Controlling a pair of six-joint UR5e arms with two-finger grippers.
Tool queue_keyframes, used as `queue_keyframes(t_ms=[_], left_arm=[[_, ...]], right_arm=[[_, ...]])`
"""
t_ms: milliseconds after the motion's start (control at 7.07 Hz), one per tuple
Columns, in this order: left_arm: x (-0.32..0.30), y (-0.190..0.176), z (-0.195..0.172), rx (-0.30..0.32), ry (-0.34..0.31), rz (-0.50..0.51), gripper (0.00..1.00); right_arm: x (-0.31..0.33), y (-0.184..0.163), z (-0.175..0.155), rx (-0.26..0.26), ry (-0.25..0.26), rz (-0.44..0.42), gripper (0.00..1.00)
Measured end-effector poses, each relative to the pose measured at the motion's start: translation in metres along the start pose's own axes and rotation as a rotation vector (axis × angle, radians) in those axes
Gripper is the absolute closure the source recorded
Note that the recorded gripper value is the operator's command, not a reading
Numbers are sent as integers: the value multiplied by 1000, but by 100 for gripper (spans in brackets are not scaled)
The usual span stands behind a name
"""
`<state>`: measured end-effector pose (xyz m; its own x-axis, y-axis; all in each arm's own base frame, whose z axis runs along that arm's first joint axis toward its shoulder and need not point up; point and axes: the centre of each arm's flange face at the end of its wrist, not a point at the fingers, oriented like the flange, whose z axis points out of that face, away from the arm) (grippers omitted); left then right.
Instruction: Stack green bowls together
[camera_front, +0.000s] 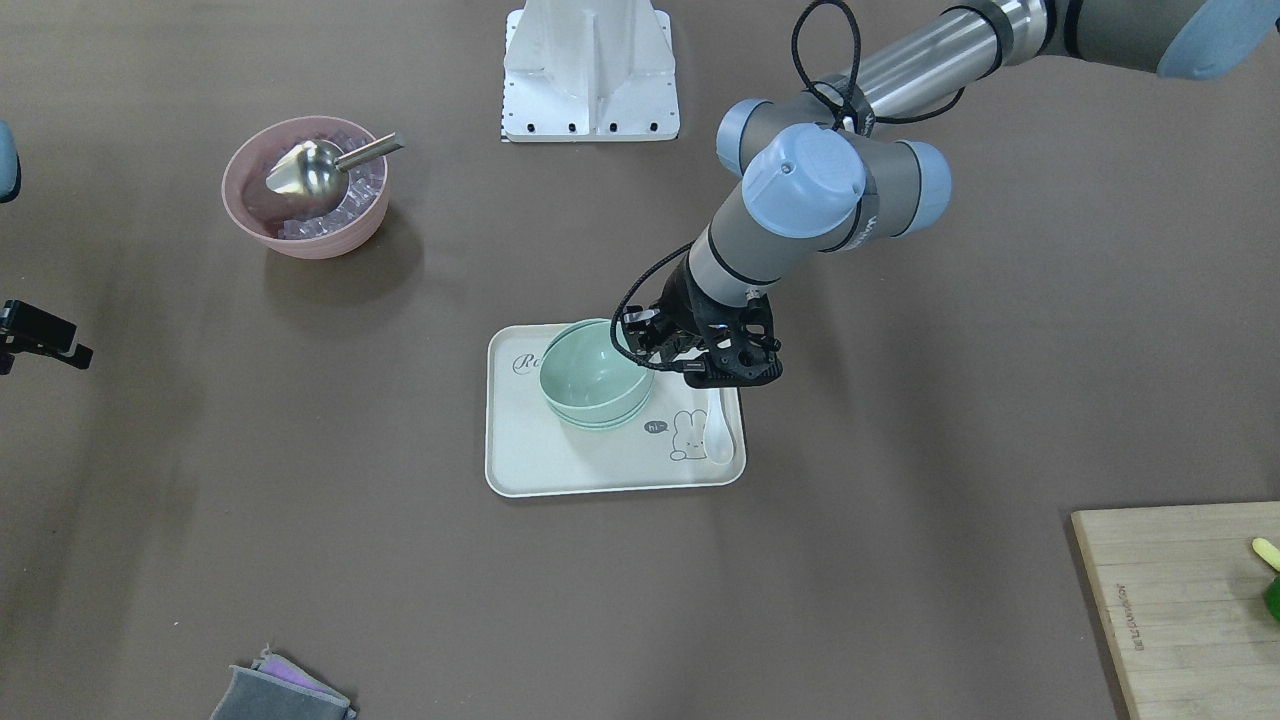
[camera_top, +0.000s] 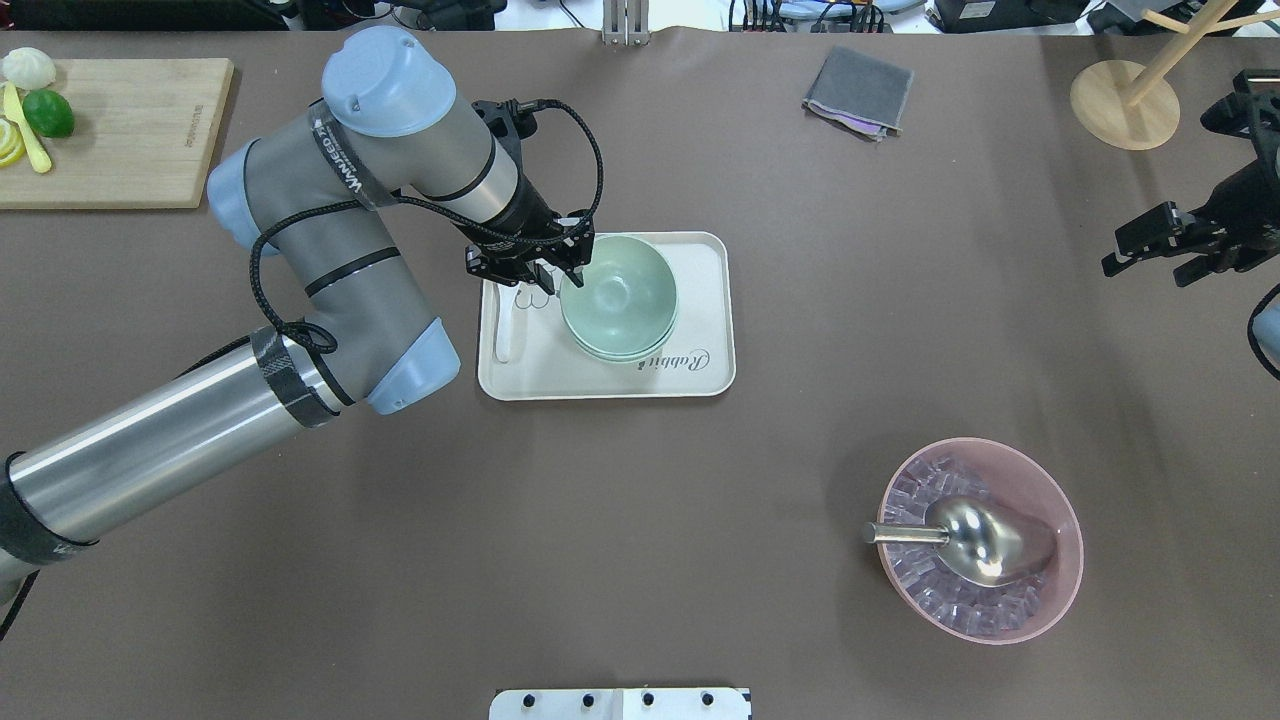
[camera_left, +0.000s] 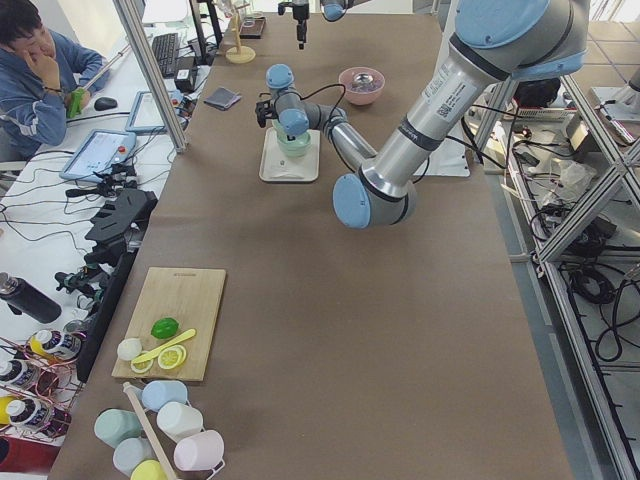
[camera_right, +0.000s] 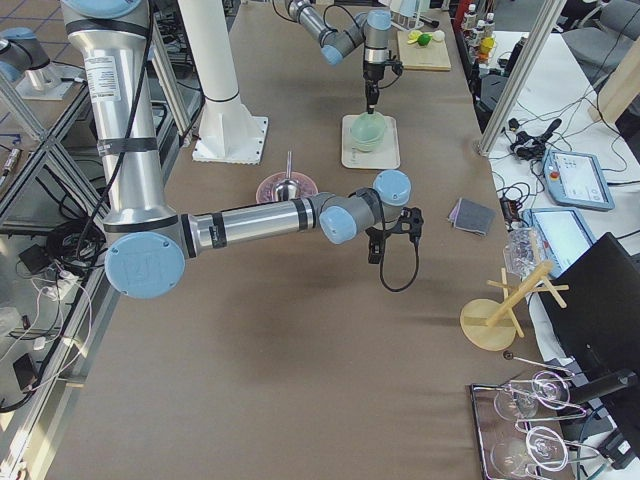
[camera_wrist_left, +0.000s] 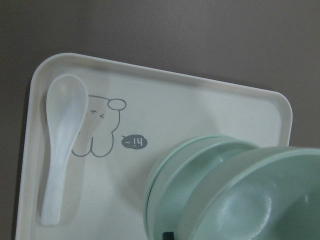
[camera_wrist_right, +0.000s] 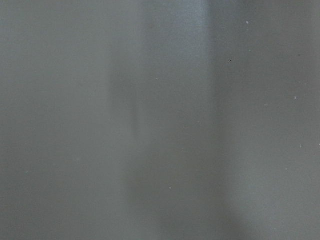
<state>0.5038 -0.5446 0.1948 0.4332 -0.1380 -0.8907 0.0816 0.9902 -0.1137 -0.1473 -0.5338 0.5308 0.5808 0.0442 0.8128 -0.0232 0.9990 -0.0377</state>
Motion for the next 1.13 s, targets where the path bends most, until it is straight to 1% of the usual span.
queue_keyframes(t_ms=[141,283,424,566,707,848,1131], left_arm=[[-9,-5,-2,7,-6,3,2],[-33,-18,-15,4,-12,17,2],[-73,-33,-41,-10,-8,32,2],[-127,-42,-74,-9,-4,60,2],[-189,-37,-99,-5,-33,115,2],[-254,-32,-122,-1,-97,182,2],[-399,-31,-191,6,-247,350,2]], right_arm=[[1,-1,0,-1,0,0,0],[3,-2,-1,0,-1,3,0],[8,-3,-4,6,-1,4,0],[18,-6,-10,14,2,-2,0],[34,-10,-17,23,14,-20,0],[54,-13,-25,26,34,-48,0],[101,-14,-48,21,86,-114,0]])
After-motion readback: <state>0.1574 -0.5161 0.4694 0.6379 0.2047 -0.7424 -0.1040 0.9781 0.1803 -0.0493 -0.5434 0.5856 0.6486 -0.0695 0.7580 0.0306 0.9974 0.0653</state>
